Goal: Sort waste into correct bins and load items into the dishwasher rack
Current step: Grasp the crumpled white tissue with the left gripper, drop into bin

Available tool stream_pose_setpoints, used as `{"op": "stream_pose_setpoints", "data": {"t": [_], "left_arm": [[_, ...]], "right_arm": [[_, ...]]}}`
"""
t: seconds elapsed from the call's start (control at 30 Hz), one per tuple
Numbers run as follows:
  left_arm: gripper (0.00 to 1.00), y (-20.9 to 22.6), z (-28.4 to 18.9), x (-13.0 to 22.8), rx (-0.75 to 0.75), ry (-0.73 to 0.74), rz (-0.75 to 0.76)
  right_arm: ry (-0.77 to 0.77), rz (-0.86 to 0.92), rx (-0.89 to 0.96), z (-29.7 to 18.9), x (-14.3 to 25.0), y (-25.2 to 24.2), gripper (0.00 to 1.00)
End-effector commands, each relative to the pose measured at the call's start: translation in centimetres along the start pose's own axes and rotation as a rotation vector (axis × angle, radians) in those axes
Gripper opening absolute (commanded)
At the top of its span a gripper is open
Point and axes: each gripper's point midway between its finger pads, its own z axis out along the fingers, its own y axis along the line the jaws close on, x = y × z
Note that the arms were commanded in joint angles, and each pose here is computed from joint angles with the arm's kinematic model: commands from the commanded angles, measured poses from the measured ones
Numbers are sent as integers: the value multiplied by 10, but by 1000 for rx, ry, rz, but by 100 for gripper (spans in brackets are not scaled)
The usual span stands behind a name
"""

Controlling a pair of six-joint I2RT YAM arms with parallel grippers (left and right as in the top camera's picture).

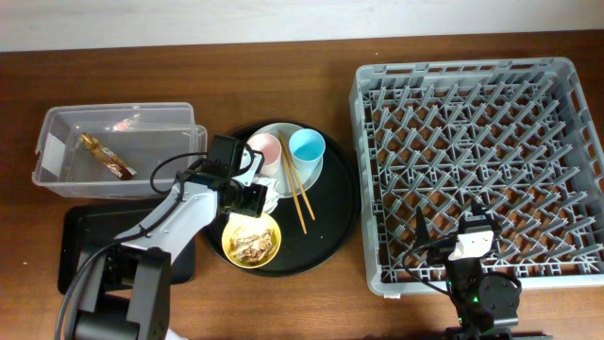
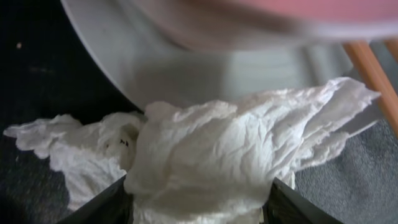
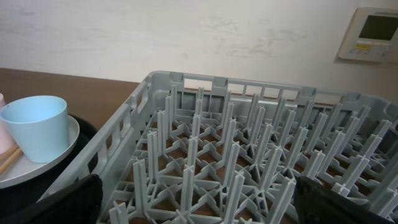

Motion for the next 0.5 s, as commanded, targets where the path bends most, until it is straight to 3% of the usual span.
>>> {"op": "stream_pose_setpoints", "data": {"t": [0.0, 0.07, 0.1, 0.13, 0.23, 0.33, 0.4, 0.47], "left_arm": [[51, -1, 8, 8, 17, 25, -1], [24, 0, 6, 2, 13, 7, 1], [5, -1, 2, -8, 12, -14, 4], [0, -1, -2, -13, 12, -27, 5], [0, -2, -40, -45, -4, -108, 13], [0, 11, -114, -87, -79, -272, 2], [1, 45, -162, -111, -181, -413, -54], [1, 87, -176, -118, -303, -469, -127]], "right_arm": [[2, 7, -3, 0, 2, 0, 98], [2, 7, -3, 0, 2, 0, 98], [2, 7, -3, 0, 2, 0, 98], [2, 7, -3, 0, 2, 0, 98], [2, 8, -3, 0, 2, 0, 98], [2, 7, -3, 0, 2, 0, 98], [2, 7, -3, 0, 2, 0, 98], [2, 7, -3, 0, 2, 0, 98]]}}
